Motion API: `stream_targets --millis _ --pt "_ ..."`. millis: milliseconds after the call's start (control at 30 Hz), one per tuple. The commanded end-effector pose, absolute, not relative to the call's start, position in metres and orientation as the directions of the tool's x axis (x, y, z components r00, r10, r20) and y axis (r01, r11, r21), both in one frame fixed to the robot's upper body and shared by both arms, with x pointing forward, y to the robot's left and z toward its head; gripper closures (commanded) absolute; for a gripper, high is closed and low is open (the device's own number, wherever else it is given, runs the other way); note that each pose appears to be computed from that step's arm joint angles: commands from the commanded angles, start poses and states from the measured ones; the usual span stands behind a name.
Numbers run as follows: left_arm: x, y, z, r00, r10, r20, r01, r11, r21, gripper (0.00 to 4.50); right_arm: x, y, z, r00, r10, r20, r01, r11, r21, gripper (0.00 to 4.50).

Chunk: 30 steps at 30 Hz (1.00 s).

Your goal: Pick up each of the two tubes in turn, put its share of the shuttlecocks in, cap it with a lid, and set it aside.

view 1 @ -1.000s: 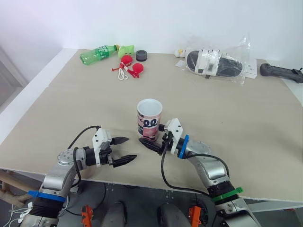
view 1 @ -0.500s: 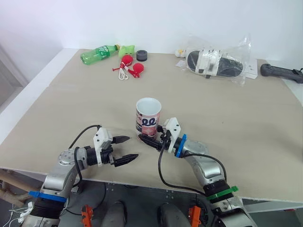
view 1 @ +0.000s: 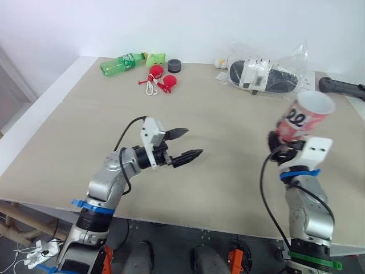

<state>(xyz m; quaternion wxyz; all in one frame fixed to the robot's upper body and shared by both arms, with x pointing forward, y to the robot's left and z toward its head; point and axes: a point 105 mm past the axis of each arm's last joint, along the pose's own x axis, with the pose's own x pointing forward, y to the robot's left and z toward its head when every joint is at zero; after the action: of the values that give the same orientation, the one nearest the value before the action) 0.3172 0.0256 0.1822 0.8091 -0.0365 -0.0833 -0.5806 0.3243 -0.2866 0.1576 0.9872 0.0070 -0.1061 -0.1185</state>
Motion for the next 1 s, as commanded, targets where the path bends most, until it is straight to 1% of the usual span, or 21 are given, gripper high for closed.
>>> stream_targets --millis 33,100,167,267,367,433,533,567,600,633,800,933,1000 --pt "0.317 0.002 0.193 0.233 -0.954 0.191 0.964 0.253 0.084 0.00 0.308 -0.332 0.161 0.865 -0.448 0.225 0.449 0.892 0.049 1.65" --pt "0.318 -0.008 0.196 0.209 -0.959 0.190 0.967 0.231 0.102 0.00 0.304 -0.347 0.150 0.841 -0.508 0.188 0.512 0.858 0.029 1.65" --pt "0.320 -0.019 0.200 0.188 -0.964 0.190 0.969 0.214 0.126 0.00 0.300 -0.363 0.141 0.798 -0.582 0.153 0.581 0.812 0.059 1.65" --pt "0.322 -0.030 0.202 0.169 -0.968 0.186 0.969 0.197 0.147 0.00 0.299 -0.375 0.133 0.768 -0.628 0.126 0.621 0.778 0.094 1.65" --pt "0.319 -0.040 0.206 0.149 -0.968 0.200 0.971 0.182 0.158 0.00 0.291 -0.393 0.123 0.706 -0.702 0.094 0.697 0.712 0.084 1.65" --pt "0.318 -0.043 0.208 0.142 -0.968 0.208 0.972 0.176 0.157 0.00 0.289 -0.398 0.117 0.686 -0.724 0.076 0.719 0.690 0.085 1.65" --pt "0.316 -0.041 0.207 0.137 -0.967 0.213 0.973 0.172 0.157 0.00 0.288 -0.397 0.112 0.689 -0.721 0.075 0.717 0.693 0.075 1.65" --pt "0.316 -0.040 0.206 0.138 -0.967 0.214 0.973 0.173 0.155 0.00 0.288 -0.396 0.111 0.692 -0.718 0.079 0.715 0.696 0.068 0.69" --pt "0.317 -0.038 0.206 0.140 -0.967 0.214 0.972 0.175 0.154 0.00 0.288 -0.395 0.110 0.696 -0.713 0.083 0.710 0.701 0.064 0.20" --pt "0.317 -0.037 0.205 0.142 -0.967 0.212 0.972 0.177 0.154 0.00 0.288 -0.394 0.110 0.698 -0.711 0.085 0.708 0.703 0.062 0.08" --pt "0.321 -0.029 0.202 0.163 -0.964 0.208 0.970 0.196 0.146 0.00 0.285 -0.388 0.115 0.713 -0.691 0.118 0.694 0.720 0.028 0.08" --pt "0.326 -0.018 0.200 0.202 -0.955 0.217 0.965 0.232 0.122 0.00 0.273 -0.383 0.124 0.725 -0.672 0.150 0.680 0.733 -0.007 0.08" --pt "0.329 -0.009 0.193 0.229 -0.953 0.197 0.961 0.253 0.109 0.00 0.266 -0.378 0.127 0.742 -0.652 0.156 0.663 0.748 -0.026 0.08"
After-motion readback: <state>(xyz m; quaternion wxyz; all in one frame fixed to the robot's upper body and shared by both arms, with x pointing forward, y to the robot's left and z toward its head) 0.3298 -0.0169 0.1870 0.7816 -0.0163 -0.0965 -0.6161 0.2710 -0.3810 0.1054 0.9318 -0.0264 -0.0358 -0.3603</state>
